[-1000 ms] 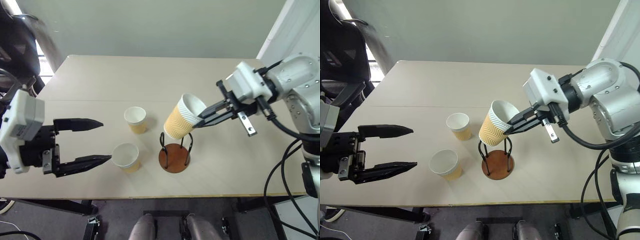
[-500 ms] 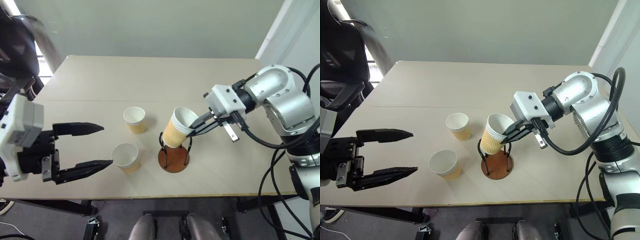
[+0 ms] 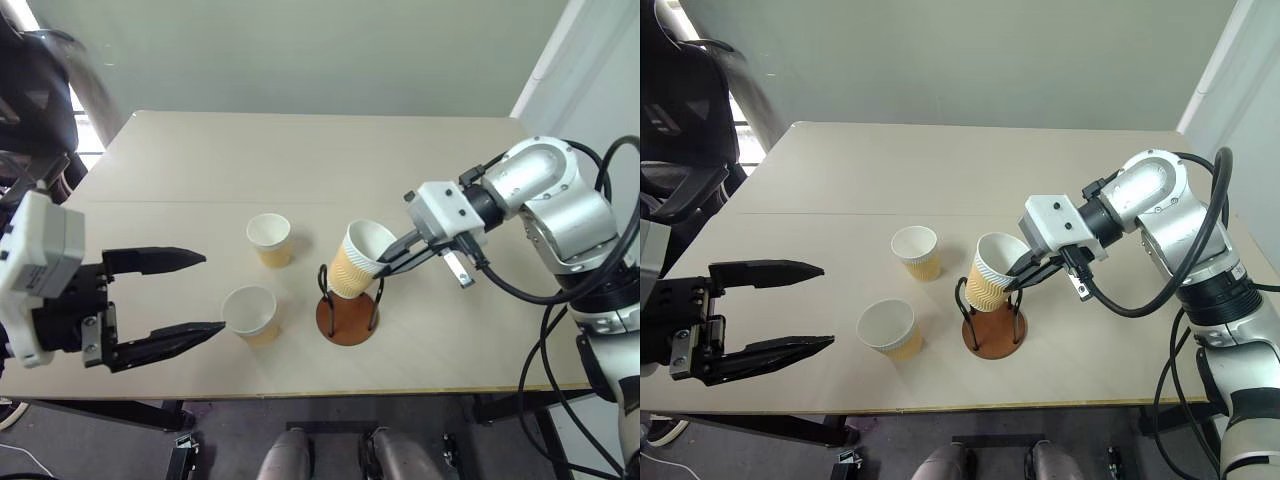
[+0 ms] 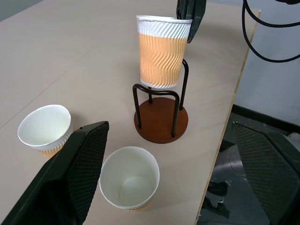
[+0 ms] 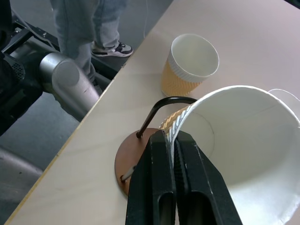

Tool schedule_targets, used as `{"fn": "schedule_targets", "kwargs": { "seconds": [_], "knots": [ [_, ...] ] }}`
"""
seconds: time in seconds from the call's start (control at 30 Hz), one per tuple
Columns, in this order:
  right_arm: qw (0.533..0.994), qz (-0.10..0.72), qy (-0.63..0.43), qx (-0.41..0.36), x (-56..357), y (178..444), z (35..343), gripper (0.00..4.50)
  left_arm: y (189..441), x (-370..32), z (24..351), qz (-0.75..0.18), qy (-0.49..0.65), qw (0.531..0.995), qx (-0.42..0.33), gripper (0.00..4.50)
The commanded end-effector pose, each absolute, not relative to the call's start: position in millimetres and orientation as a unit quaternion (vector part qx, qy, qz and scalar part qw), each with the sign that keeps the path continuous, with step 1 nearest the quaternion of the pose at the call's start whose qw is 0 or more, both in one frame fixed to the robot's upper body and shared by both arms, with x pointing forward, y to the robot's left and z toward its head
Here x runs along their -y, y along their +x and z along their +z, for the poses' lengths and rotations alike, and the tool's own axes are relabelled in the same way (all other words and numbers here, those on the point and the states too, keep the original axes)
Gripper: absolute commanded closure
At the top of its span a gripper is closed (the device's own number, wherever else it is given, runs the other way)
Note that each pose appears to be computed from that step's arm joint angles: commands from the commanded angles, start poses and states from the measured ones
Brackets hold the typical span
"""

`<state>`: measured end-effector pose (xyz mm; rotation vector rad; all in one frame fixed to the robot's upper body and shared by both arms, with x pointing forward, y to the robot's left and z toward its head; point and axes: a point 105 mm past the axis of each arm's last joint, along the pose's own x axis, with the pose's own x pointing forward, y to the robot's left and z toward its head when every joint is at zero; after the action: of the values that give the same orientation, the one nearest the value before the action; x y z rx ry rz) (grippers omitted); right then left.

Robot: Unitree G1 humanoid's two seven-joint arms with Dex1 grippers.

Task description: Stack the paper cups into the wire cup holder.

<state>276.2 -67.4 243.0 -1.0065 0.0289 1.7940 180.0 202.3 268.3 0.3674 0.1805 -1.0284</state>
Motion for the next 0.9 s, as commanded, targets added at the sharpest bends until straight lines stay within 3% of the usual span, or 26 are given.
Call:
{"fn": "schedule_targets", "kwargs": {
  "seconds": [0.03,0.3,0.53,0.63,0.9],
  "knots": [
    [0.511,0.742,-0.433,-0.003,68,275,246,3.53,179,-203,275,-0.481,0.188,0.853,-0.070,0.00],
    [0.525,0.725,-0.445,-0.002,73,282,250,0.82,180,-203,273,-0.485,0.190,0.850,-0.075,0.00],
    [0.590,0.696,-0.408,0.040,100,289,302,0.82,198,-207,235,-0.480,0.263,0.819,-0.175,0.00],
    [0.627,0.701,-0.328,0.088,127,273,344,0.82,216,-206,216,-0.489,0.313,0.793,-0.185,0.00],
    [0.638,0.736,-0.215,0.074,156,227,338,0.82,224,-184,209,-0.577,0.325,0.729,-0.173,0.00]
  ]
}}
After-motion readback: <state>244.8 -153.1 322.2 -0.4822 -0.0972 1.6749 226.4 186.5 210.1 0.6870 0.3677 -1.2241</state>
